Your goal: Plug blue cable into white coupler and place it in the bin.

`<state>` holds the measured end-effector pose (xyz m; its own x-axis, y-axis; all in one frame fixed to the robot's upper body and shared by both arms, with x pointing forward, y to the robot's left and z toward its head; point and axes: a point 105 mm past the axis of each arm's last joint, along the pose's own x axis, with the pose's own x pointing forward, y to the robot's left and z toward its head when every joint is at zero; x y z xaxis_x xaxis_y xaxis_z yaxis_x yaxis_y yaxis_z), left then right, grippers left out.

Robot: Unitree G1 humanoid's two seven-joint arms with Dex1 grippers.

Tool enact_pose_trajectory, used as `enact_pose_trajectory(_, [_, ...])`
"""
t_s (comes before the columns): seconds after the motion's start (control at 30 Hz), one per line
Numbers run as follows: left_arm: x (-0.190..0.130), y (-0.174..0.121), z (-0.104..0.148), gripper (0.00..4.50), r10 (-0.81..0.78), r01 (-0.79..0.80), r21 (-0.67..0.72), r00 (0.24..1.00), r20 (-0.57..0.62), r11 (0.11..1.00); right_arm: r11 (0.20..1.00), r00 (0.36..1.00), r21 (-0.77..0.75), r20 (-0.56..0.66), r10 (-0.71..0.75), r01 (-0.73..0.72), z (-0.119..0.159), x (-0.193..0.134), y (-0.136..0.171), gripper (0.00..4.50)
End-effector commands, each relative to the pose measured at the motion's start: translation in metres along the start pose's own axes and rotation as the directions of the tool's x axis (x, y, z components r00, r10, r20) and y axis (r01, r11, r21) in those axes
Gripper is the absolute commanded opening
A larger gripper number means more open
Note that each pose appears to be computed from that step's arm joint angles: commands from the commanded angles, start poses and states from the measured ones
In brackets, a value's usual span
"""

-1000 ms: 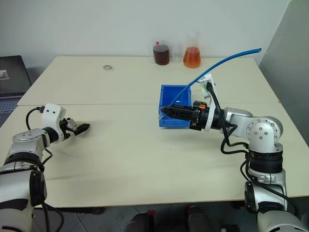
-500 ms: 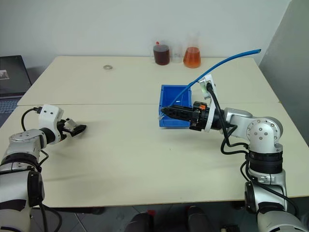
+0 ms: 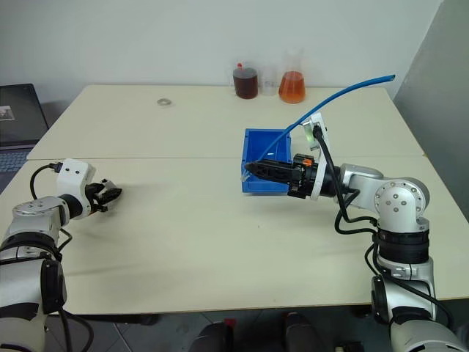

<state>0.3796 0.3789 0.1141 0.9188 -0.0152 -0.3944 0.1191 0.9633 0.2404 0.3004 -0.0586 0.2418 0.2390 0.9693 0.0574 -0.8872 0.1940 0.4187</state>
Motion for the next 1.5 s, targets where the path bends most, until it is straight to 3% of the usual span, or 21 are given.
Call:
enact_pose_trajectory(0.03, [-0.004,0.005,-0.005,1.22,0.008,-0.007,0.014,1.000,-0.021,1.000,0.999,0.999,-0.030,0.032,0.016,-0.015,0.008,-0.005,0.007,0.14])
enact_pose_trajectory(0.13, [-0.004,0.005,-0.005,0.76,0.008,-0.007,0.014,1.000,-0.022,1.000,1.000,0.999,-0.029,0.031,0.014,-0.013,0.007,-0.005,0.007,0.14])
enact_pose_trajectory(0.4, [-0.003,0.002,-0.003,0.76,-0.010,0.011,0.028,1.000,-0.013,1.000,1.000,1.000,-0.028,0.029,0.014,-0.013,0.006,-0.005,0.007,0.14])
enact_pose_trajectory(0.5, [0.000,-0.010,0.007,0.76,-0.091,0.090,0.046,0.996,0.019,0.995,0.999,1.000,-0.031,0.026,0.015,-0.014,0.006,-0.005,0.007,0.14])
enact_pose_trajectory(0.63, [0.005,-0.046,0.033,0.76,-0.326,0.316,0.118,0.942,0.076,0.941,0.999,1.000,-0.044,0.019,0.015,-0.014,0.007,-0.006,0.009,0.14])
enact_pose_trajectory(0.73, [0.001,-0.099,0.057,0.76,-0.601,0.569,0.243,0.795,0.081,0.785,0.998,1.000,-0.065,0.007,0.012,-0.012,0.008,-0.007,0.010,0.14])
enact_pose_trajectory(0.83, [-0.020,-0.162,0.070,0.76,-0.828,0.760,0.382,0.560,0.027,0.526,0.992,1.000,-0.123,-0.011,-0.012,0.011,0.010,-0.008,0.008,0.14])
enact_pose_trajectory(0.93, [-0.044,-0.201,0.067,0.76,-0.914,0.826,0.449,0.402,-0.047,0.340,0.988,0.999,-0.156,-0.027,-0.018,0.014,0.010,-0.005,0.006,0.14])
enact_pose_trajectory(1.07, [-0.061,-0.236,0.055,0.76,-0.953,0.854,0.495,0.264,-0.151,0.159,0.975,0.997,-0.224,-0.074,-0.021,0.004,0.000,-0.001,0.004,0.14])
enact_pose_trajectory(1.27, [-0.050,-0.255,0.038,0.76,-0.932,0.825,0.561,0.253,-0.259,0.068,0.942,0.989,-0.337,-0.139,-0.044,-0.005,-0.022,0.003,-0.002,0.14])
enact_pose_trajectory(1.5, [-0.031,-0.266,0.032,0.76,-0.905,0.791,0.604,0.323,-0.277,0.098,0.871,0.981,-0.489,-0.186,-0.055,-0.044,-0.046,0.018,-0.006,0.14])
